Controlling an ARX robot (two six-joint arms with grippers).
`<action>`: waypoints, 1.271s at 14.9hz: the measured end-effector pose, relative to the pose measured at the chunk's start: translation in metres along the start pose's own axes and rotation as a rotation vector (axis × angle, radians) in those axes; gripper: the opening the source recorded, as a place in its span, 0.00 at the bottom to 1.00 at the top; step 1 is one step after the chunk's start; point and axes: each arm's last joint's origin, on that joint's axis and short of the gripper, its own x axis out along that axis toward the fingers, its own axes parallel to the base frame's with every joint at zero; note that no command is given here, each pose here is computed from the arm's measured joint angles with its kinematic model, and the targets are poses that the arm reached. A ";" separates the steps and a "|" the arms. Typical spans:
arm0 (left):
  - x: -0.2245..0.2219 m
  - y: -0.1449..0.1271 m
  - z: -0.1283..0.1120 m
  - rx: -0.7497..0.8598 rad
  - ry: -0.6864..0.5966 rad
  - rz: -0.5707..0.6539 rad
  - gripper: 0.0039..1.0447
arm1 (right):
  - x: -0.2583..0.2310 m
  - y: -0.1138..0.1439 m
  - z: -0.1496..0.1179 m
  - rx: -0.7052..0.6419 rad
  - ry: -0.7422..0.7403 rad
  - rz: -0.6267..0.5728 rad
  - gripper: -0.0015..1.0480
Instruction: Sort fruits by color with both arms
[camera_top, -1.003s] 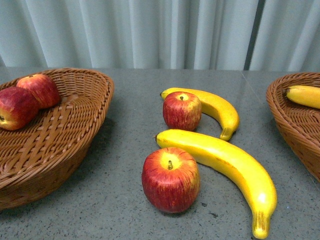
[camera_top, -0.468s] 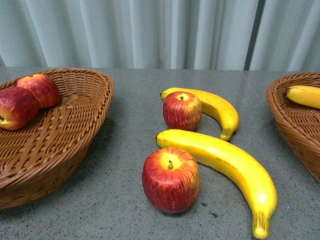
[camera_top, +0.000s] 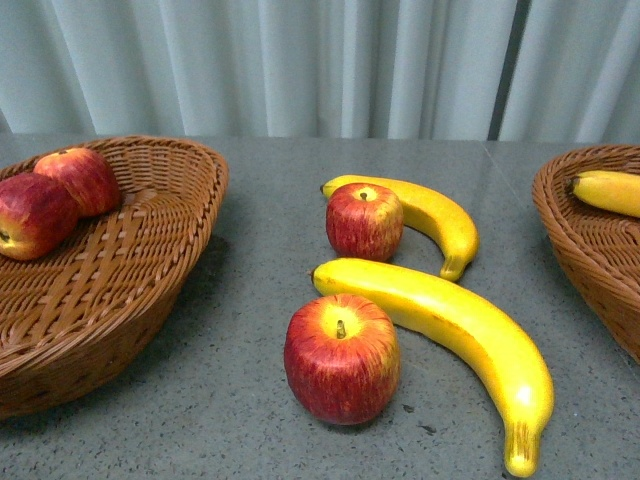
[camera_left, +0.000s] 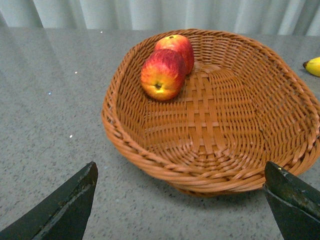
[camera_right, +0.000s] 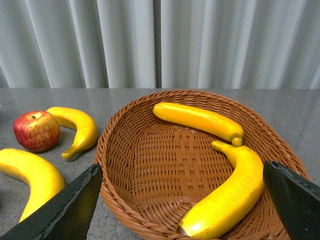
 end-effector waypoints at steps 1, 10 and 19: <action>0.004 -0.003 0.007 0.003 -0.021 0.035 0.94 | 0.000 0.000 0.000 0.000 -0.001 0.000 0.94; 0.128 -0.155 0.085 0.223 0.116 -0.674 0.94 | 0.000 0.000 0.000 0.000 0.000 0.000 0.94; 0.127 -0.189 0.040 0.157 0.368 -0.684 0.94 | 0.000 0.000 0.000 0.000 0.000 0.000 0.94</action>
